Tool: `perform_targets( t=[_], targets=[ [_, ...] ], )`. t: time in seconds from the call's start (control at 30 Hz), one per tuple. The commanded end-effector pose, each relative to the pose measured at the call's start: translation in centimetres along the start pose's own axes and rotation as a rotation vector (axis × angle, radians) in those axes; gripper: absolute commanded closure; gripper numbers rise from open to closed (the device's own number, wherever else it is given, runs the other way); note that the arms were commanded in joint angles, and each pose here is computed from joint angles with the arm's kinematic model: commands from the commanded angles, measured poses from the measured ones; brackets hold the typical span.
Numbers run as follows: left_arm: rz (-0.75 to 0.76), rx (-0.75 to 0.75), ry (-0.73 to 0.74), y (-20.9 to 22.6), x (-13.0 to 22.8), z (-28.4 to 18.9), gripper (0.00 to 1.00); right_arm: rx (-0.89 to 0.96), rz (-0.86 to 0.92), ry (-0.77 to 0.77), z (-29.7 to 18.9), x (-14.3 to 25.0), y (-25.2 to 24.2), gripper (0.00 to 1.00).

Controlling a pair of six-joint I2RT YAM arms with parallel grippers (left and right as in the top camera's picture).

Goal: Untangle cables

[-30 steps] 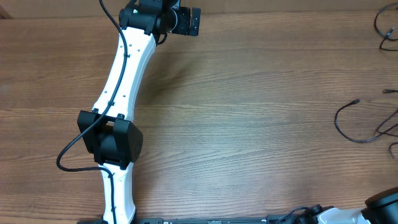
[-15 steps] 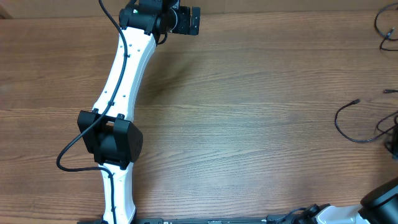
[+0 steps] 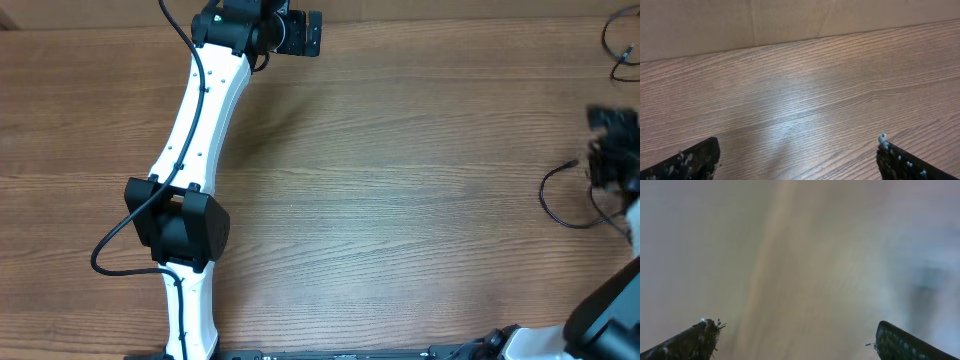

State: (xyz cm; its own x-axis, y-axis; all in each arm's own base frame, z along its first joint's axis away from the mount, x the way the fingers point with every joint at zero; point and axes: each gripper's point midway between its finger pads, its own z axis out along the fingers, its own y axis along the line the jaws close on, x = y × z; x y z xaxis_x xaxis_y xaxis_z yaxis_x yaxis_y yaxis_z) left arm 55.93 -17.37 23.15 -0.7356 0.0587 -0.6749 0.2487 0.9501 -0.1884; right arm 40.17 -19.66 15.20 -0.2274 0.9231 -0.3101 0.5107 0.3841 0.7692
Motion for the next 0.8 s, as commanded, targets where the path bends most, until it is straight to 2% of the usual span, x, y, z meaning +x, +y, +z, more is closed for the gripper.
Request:
perform_targets(
  t=[0.0,0.2,0.33,0.47,0.63,0.77],
  targets=[
    [-0.012,-0.023,-0.019,0.3,-0.5,-0.9,0.00,-0.185,-0.299,-0.009,-1.8,1.4,9.9,0.00],
    [-0.013,-0.060,-0.024,0.9,-0.6,-0.9,0.00,-0.424,-0.911,-0.020,-3.7,8.6,21.4,0.00],
    [-0.013,-0.061,-0.019,0.9,-0.5,-0.9,0.00,-0.506,-1.180,-0.176,-5.7,10.7,27.5,0.00],
    [-0.014,-0.062,-0.012,0.9,-0.3,-0.9,0.00,-0.639,-1.230,-0.288,-7.6,12.5,31.8,0.00],
    [-0.014,-0.062,-0.012,1.0,-0.3,-0.9,0.00,-0.680,-1.241,-0.230,-7.9,15.2,32.3,0.00],
    [-0.014,-0.102,-0.017,1.6,-0.3,-0.9,0.00,-0.802,-1.270,-0.179,-9.7,17.1,33.0,0.00]
  ],
)
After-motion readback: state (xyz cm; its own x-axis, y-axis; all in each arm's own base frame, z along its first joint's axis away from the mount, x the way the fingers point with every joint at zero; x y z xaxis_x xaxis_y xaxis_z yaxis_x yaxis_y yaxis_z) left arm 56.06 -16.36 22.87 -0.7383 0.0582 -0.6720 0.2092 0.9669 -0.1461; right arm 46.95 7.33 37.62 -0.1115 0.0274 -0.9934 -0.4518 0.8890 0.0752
